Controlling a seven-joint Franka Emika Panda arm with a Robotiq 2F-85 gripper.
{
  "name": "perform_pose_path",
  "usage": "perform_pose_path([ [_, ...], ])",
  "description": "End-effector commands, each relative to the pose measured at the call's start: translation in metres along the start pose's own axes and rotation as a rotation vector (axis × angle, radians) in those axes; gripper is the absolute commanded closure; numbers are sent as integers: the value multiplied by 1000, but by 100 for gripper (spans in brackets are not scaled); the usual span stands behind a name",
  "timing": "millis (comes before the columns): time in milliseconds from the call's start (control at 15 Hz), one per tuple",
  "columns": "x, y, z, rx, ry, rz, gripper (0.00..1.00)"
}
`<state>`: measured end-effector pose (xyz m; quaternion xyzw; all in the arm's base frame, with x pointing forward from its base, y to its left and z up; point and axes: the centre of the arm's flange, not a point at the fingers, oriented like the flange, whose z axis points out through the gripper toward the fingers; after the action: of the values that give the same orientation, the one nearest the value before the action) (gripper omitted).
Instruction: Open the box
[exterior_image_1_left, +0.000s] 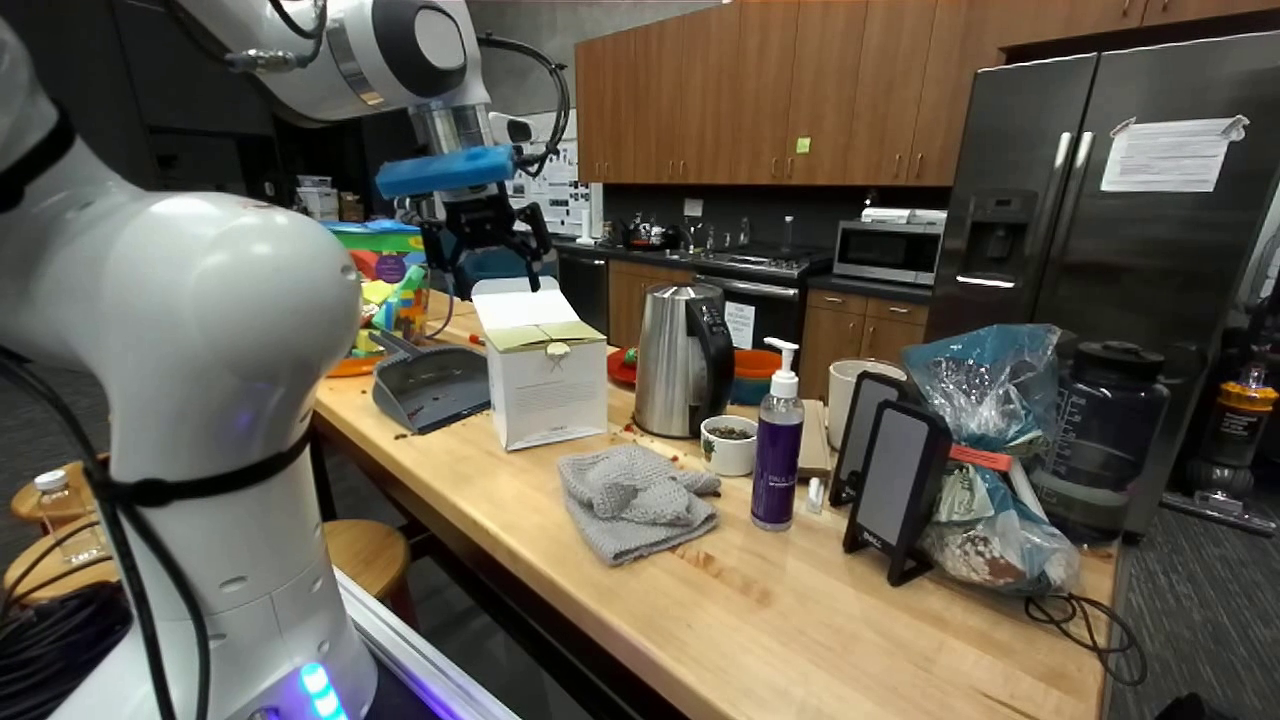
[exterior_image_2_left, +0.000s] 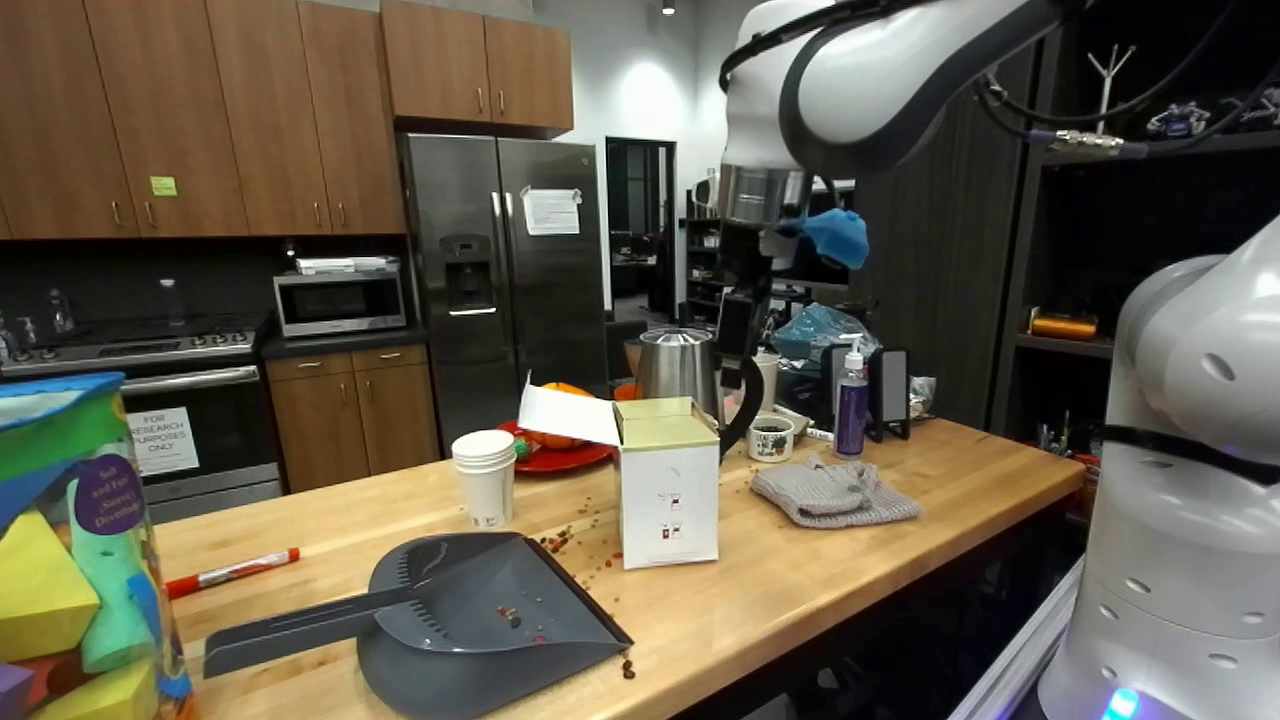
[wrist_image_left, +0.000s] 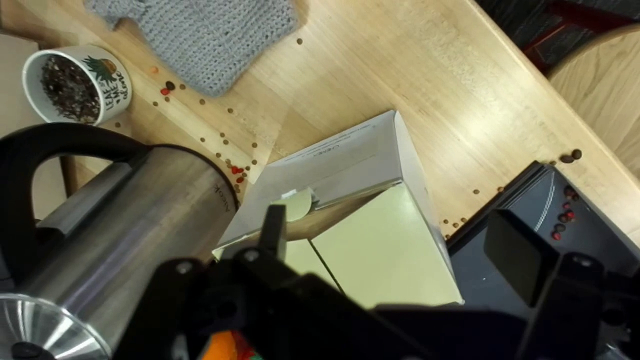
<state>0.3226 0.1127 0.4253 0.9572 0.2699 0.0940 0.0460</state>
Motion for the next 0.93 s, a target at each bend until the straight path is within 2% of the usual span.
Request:
perform_pose_path([
  [0, -12, 8, 0, 1, 43, 68, 0],
  [400, -12, 21, 4, -17, 73, 186, 0],
  [867, -11, 28, 10, -13, 47, 392, 0],
])
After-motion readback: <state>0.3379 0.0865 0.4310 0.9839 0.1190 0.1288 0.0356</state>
